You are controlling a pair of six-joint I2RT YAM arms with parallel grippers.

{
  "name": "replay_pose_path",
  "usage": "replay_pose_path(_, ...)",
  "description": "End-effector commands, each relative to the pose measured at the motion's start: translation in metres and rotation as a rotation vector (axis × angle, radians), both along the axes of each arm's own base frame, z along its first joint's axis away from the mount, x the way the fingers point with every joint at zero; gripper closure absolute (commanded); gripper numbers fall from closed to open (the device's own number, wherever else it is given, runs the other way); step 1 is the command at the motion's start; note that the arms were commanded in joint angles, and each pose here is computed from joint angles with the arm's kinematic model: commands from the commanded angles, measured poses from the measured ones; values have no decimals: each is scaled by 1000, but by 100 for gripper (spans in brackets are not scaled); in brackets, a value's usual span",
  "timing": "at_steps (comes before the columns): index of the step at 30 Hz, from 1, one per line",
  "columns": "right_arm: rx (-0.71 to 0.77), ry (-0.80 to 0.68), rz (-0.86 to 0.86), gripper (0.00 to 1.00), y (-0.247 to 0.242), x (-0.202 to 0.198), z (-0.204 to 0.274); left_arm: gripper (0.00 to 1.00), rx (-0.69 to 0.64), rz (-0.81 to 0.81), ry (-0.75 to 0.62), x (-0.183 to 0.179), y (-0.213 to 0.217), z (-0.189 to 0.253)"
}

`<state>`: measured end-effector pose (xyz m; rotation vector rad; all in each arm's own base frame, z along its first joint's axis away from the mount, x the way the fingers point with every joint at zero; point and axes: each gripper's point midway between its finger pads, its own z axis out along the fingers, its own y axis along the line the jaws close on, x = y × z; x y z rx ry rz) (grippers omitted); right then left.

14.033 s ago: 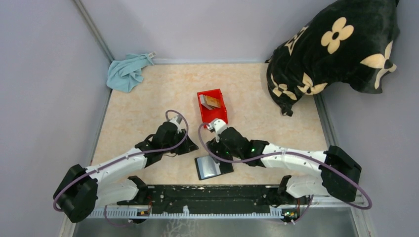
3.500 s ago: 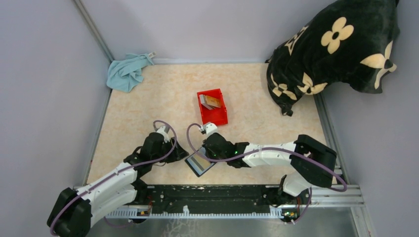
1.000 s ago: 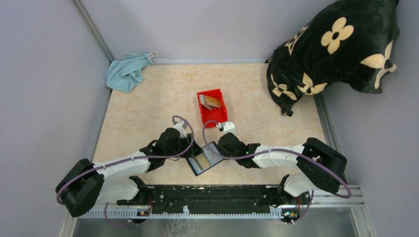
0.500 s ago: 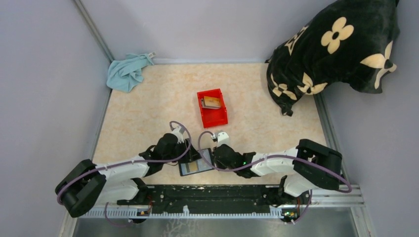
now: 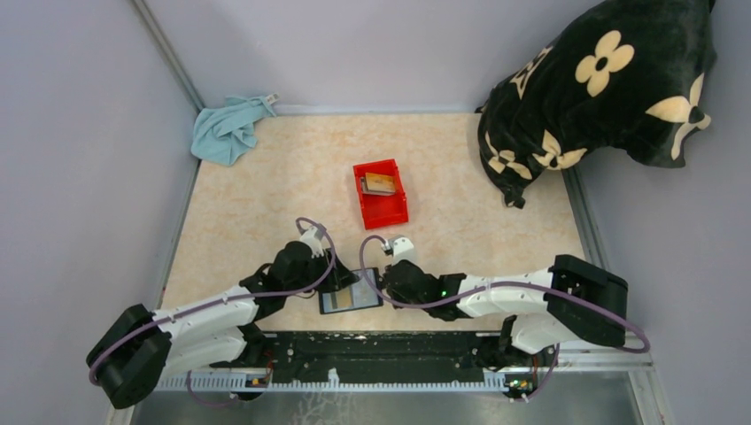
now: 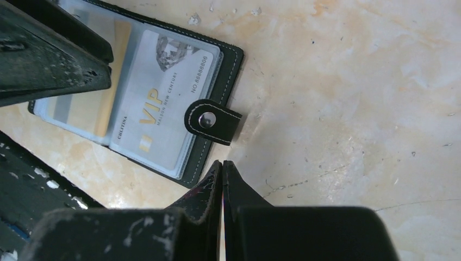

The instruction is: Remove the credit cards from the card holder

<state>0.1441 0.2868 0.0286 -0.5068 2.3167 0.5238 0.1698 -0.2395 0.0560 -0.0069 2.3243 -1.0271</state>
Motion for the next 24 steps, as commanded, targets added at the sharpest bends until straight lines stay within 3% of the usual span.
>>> replay_pose_path(1,97,-82,0,100,22,12,44,55,14,9,19,-5,5,-7)
replay_pose_path(10,137,-90,51,100,47,14,50,54,-28,4,71,-18,7,-19)
replay_pose_path(24,122,-35,77,100,53,7,17,49,-5,17,80,-19,11,-28)
